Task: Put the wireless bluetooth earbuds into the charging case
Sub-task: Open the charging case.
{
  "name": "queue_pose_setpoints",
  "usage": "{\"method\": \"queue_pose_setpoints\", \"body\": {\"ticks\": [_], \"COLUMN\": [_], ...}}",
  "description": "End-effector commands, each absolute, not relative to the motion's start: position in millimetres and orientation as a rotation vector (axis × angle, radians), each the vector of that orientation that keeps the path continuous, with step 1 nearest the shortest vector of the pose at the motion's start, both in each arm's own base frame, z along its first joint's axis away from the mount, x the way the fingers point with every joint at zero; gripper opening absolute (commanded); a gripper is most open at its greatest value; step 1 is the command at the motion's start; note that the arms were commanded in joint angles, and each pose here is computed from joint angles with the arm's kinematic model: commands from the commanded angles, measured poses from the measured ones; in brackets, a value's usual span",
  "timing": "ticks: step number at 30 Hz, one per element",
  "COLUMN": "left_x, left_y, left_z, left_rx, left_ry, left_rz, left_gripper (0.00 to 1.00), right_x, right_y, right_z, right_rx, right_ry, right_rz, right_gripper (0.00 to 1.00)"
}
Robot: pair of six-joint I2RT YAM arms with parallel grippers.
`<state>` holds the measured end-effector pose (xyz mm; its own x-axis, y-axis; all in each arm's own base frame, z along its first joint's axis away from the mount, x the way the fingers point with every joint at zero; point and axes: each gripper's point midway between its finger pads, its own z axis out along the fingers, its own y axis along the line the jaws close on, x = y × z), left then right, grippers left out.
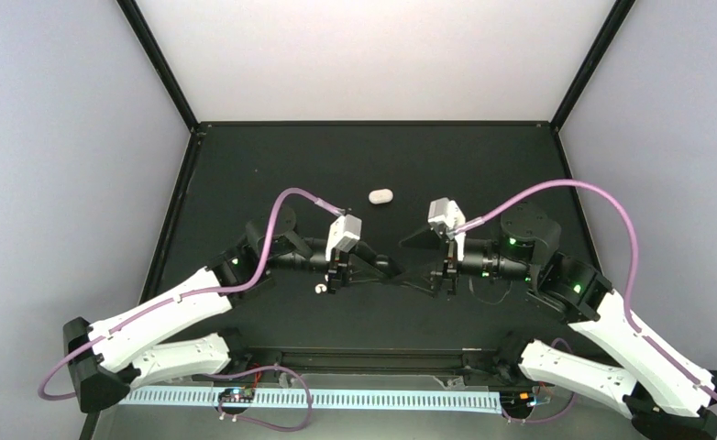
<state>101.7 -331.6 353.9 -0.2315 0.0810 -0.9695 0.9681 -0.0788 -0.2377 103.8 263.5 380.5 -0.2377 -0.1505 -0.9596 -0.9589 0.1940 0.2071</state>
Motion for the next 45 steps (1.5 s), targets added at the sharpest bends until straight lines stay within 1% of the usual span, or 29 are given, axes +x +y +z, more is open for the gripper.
{"method": "queue_pose_setpoints", "body": {"ticks": [1, 4, 6, 7, 8, 9, 10, 16, 21, 26, 31, 33, 38, 43, 45], "left_x": [109.5, 122.1, 131.8, 136.3, 140.7, 144.8, 148.5, 158.9, 163.1, 159.3, 157.6, 151.2, 135.9, 125.1, 115.1], "left_y": [-317.6, -305.8, -294.3, -288.2, -282.1, -276.6, -270.9, -246.6, -234.4, -221.4, -214.2, -214.2, -220.9, -235.2, -237.9], "left_z": [387.3, 399.8, 410.5, 416.6, 421.6, 425.6, 430.5, 443.0, 432.7, 424.0, 402.9, 397.3, 395.3, 392.1, 389.9], "left_rx": [1.092, 0.967, 0.879, 0.841, 0.809, 0.784, 0.767, 0.726, 0.683, 0.628, 0.578, 0.594, 0.658, 0.762, 0.821], "left_ry": [1.262, 1.210, 1.166, 1.142, 1.124, 1.110, 1.094, 1.048, 1.080, 1.091, 1.132, 1.129, 1.085, 1.106, 1.084], "left_rz": [-1.333, -1.277, -1.247, -1.238, -1.231, -1.232, -1.232, -1.303, -1.339, -1.305, -1.283, -1.303, -1.347, -1.424, -1.467], "left_gripper": [0.01, 0.02, 0.02, 0.01, 0.02, 0.02, 0.02, 0.01, 0.02, 0.02, 0.02, 0.02, 0.02, 0.02, 0.02], "right_x": [108.6, 115.8, 127.8, 134.9, 142.2, 150.5, 157.7, 187.7, 222.2, 257.4, 297.1, 305.1, 293.8, 250.6, 229.9], "right_y": [246.8, 235.1, 227.0, 223.7, 219.9, 216.3, 213.6, 221.7, 219.8, 224.6, 234.0, 232.6, 244.1, 270.1, 274.5], "right_z": [424.7, 445.3, 458.3, 463.4, 469.3, 473.0, 475.6, 467.8, 454.1, 444.4, 427.1, 420.1, 403.7, 383.9, 382.8], "right_rx": [-0.955, -0.876, -0.797, -0.757, -0.709, -0.653, -0.602, -0.504, -0.369, -0.242, -0.185, -0.172, -0.277, -0.473, -0.540], "right_ry": [1.509, 1.474, 1.456, 1.453, 1.448, 1.448, 1.447, 1.480, 1.515, 1.550, 1.695, 1.721, 1.782, 1.812, 1.813], "right_rz": [1.107, 1.051, 0.990, 0.958, 0.929, 0.904, 0.889, 0.821, 0.699, 0.598, 0.648, 0.668, 0.729, 0.964, 1.003], "right_gripper": [0.76, 0.79, 0.81, 0.83, 0.89, 0.97, 0.99, 1.00, 1.00, 1.00, 1.00, 1.00, 1.00, 1.00, 1.00]}}
